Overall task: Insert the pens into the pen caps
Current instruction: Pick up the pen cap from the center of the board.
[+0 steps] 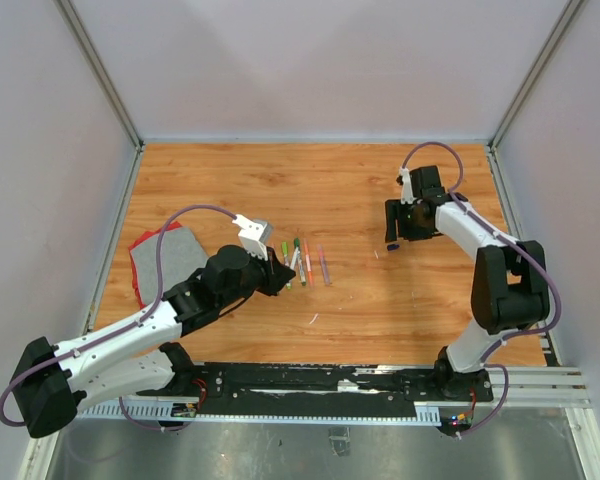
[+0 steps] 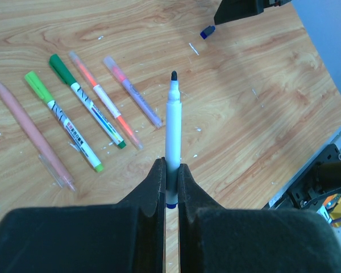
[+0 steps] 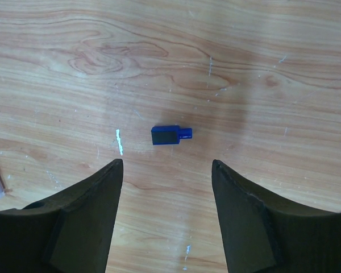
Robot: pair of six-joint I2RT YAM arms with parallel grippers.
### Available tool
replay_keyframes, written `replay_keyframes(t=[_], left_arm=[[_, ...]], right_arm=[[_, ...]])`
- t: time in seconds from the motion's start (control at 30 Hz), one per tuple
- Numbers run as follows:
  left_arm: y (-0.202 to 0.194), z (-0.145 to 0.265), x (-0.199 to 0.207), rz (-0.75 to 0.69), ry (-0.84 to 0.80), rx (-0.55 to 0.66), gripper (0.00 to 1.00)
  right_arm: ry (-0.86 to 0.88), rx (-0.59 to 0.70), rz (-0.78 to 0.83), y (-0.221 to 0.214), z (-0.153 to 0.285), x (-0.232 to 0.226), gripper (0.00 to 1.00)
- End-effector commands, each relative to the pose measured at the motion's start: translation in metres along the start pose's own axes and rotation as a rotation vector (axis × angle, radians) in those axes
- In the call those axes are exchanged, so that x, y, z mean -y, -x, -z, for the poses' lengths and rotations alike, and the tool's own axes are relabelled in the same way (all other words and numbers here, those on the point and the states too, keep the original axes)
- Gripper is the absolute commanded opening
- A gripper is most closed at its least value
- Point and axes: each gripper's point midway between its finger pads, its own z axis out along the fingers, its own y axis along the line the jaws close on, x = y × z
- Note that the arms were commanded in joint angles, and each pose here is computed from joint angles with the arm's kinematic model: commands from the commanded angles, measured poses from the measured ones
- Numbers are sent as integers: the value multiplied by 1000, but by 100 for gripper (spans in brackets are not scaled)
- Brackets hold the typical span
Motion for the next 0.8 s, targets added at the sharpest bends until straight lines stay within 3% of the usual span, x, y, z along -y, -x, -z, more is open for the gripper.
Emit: replay_keyframes(t=[0.0,0.77], left_arm=[[3,2,-3,10,10,20,0],[1,1,-6,14,22,16,0]], right_arm=[[-29,-56,-22,-1,-6,4,63],[-89,-202,62,-17,-43,3,51]])
